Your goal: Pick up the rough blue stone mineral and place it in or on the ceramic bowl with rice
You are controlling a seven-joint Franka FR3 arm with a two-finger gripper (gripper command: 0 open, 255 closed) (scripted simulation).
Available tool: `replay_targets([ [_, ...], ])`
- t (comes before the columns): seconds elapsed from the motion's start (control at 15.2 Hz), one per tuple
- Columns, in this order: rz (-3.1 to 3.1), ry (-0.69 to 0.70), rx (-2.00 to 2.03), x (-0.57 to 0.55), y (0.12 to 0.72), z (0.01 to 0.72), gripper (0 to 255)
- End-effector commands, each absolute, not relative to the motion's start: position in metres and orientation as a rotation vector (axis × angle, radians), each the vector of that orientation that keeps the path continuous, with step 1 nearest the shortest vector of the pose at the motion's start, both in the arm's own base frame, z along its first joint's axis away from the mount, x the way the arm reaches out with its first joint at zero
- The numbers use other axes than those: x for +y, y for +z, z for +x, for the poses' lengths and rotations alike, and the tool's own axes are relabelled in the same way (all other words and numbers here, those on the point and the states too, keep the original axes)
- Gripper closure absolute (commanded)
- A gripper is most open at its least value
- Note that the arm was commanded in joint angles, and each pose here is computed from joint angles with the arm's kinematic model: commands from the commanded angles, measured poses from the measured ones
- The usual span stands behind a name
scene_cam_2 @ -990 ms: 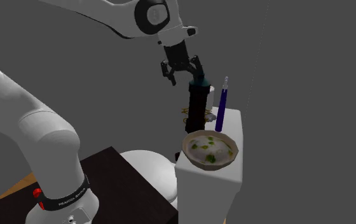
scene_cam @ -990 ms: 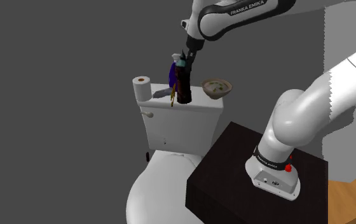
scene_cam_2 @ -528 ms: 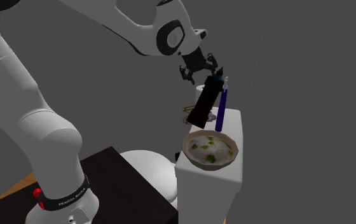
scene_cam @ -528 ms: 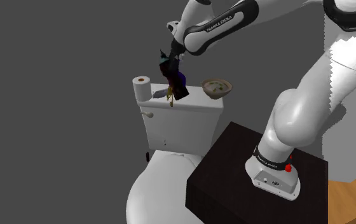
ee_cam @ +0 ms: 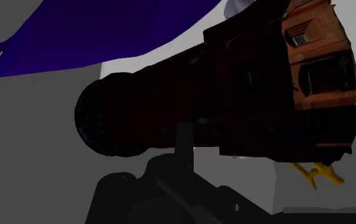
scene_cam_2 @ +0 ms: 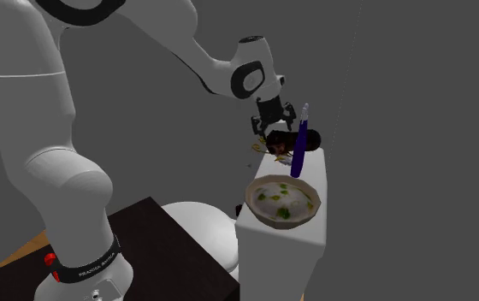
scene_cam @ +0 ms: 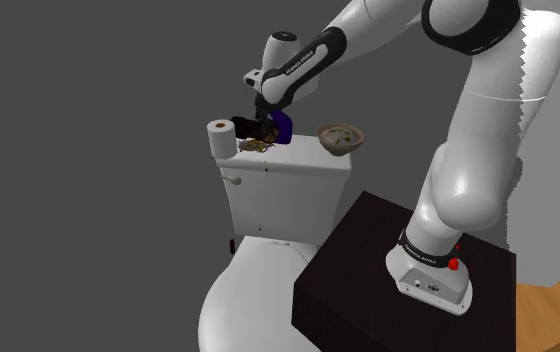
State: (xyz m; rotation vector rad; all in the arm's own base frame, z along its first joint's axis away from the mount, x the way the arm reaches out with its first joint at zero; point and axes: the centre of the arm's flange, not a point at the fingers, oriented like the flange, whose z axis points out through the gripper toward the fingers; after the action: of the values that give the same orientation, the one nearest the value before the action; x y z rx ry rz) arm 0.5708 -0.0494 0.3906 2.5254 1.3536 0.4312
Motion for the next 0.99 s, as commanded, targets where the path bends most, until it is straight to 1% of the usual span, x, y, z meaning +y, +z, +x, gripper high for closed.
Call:
replay_targets([
  [0.0, 2.505, 0.332, 1.486, -0.040, 0.351, 0.582, 0],
  [0.53, 2.495, 0.332, 1.500, -0.042, 0.310, 0.597, 0],
  [0.92, 2.495, 0.332, 1.500, -0.042, 0.310, 0.597, 0],
])
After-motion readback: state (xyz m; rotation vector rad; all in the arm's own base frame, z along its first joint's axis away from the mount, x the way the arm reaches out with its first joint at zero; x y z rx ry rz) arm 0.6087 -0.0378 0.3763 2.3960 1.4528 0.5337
